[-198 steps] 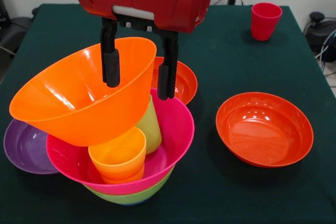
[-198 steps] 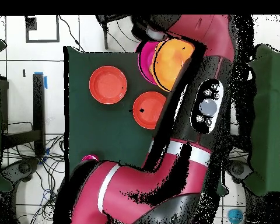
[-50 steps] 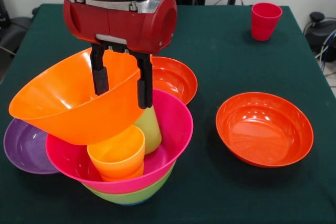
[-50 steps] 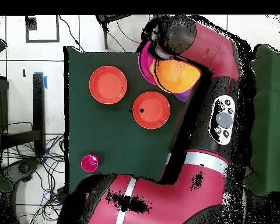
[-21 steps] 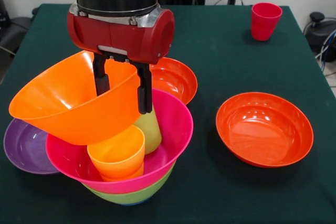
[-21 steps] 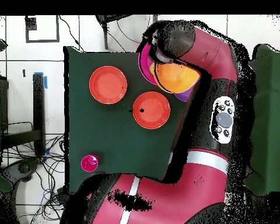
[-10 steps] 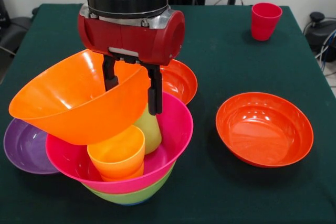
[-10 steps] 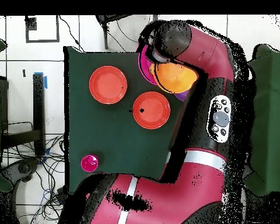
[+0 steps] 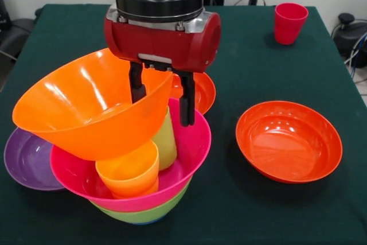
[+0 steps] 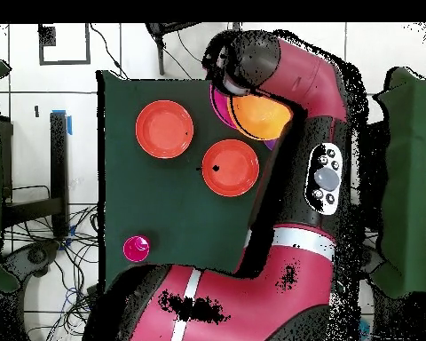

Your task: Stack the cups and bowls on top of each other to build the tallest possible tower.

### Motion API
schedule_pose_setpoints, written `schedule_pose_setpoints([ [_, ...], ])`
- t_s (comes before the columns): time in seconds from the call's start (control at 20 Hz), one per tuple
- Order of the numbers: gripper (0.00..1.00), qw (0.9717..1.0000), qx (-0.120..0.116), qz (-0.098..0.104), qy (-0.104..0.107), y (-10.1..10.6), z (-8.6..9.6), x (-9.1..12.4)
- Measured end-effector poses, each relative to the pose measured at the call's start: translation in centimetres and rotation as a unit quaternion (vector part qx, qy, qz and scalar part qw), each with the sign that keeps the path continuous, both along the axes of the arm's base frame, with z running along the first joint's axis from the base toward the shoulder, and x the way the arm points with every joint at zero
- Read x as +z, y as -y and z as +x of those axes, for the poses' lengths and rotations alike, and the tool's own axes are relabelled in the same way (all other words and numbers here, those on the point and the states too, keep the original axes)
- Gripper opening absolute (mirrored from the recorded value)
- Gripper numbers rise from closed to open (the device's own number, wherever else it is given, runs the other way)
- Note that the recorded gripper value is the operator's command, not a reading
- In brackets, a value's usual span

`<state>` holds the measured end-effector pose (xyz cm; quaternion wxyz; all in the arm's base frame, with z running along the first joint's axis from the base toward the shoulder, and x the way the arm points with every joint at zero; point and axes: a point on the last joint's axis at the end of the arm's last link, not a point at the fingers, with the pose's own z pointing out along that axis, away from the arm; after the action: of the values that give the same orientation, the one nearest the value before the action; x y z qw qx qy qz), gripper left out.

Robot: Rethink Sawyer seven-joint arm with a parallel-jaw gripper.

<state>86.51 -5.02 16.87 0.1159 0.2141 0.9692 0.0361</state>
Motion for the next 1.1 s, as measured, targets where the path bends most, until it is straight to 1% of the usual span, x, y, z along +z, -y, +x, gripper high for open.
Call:
schedule_pose_setpoints([
  [0.35,1.00,0.9999,0.014,0.000,-0.002,-2.5,0.1,-0.4],
  [0.55,1.00,0.9998,0.021,-0.001,0.002,-3.5,0.5,-0.6],
  [1.1,1.00,0.9994,0.033,-0.004,0.012,-5.0,1.5,-0.7],
])
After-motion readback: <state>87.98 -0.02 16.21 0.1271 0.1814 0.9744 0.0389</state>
